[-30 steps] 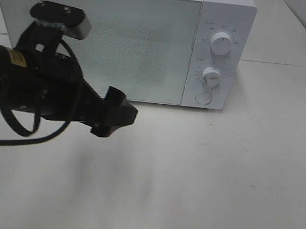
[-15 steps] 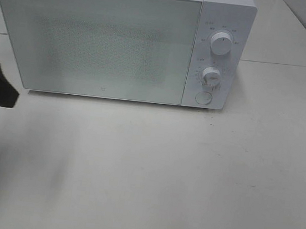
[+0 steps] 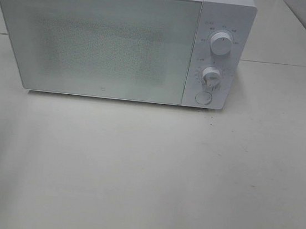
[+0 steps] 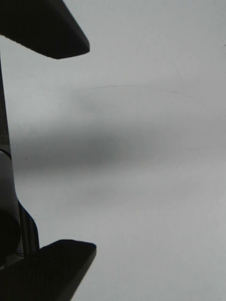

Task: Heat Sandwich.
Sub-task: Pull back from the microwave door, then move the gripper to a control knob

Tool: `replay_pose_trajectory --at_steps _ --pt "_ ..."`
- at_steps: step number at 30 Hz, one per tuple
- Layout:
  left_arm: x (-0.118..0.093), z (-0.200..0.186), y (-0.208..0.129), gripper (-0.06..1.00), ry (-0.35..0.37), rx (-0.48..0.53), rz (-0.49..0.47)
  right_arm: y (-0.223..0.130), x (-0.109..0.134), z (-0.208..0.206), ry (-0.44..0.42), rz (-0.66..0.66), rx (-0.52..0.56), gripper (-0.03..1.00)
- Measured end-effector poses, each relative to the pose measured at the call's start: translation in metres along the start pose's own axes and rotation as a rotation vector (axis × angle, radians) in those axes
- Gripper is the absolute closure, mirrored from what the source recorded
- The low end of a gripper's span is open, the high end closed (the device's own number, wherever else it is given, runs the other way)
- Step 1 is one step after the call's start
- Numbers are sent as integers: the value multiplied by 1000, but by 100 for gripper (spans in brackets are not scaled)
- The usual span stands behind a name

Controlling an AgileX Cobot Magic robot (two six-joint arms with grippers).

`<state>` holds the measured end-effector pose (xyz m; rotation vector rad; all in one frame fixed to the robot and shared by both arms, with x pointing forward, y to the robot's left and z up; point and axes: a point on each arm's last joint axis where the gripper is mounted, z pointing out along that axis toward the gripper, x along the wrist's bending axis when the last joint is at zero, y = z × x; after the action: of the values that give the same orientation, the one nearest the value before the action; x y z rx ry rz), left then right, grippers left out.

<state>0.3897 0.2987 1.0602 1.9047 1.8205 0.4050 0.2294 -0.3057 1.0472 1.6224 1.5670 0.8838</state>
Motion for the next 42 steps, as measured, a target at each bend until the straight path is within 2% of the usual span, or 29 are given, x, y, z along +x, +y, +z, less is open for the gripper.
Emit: replay_pose_trajectory --at_steps 3,8,11,18,27,31,38,42 --pt "-2 -7 -6 -5 4 -20 8 0 0 0 0 0 0 20" --pt "-4 -13 -34 -5 12 -51 21 0 0 0 0 0 0 20" --pt "-7 -18 -53 -5 20 -98 32 0 0 0 0 0 0 20" --pt "-10 -32 -69 -5 31 -197 40 0 0 0 0 0 0 20" --pt "-11 -28 -78 -5 22 -144 13 0 0 0 0 0 0 20" --pt "-8 -25 -81 -5 47 -118 -21 0 0 0 0 0 0 20" --pt "-8 -25 -81 -5 55 -121 -31 0 0 0 0 0 0 20" --pt "-9 -32 -86 -5 56 -176 -25 0 0 0 0 0 0 20"
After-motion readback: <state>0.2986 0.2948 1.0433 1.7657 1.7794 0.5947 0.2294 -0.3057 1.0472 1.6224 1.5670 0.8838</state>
